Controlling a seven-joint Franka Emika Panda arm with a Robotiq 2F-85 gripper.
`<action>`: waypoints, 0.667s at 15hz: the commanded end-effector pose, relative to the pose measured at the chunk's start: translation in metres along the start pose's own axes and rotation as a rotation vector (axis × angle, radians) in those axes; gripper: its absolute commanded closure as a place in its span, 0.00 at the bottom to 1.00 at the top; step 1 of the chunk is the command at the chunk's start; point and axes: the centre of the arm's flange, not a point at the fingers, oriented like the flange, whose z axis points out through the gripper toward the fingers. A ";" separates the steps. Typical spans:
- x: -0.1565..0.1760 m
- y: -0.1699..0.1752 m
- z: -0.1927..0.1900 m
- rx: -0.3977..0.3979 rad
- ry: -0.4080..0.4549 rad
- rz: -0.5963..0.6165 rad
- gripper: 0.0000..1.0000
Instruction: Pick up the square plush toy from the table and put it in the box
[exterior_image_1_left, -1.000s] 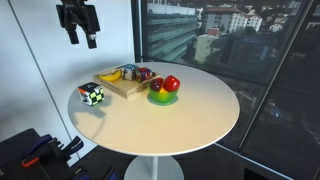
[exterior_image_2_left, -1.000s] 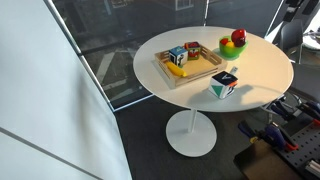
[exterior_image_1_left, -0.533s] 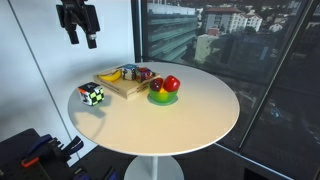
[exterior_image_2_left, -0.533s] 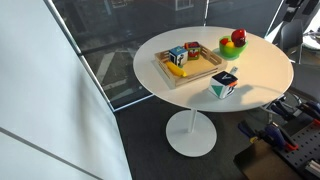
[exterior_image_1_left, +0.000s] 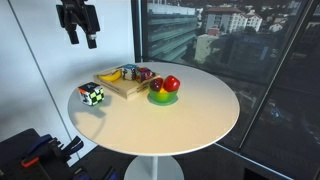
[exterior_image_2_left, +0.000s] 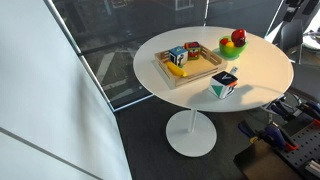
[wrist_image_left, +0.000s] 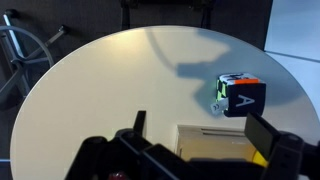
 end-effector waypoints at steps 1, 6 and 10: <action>0.003 0.000 0.003 0.008 -0.015 -0.010 0.00; 0.011 0.001 0.021 0.031 -0.045 -0.020 0.00; 0.018 -0.011 0.039 0.043 -0.068 -0.084 0.00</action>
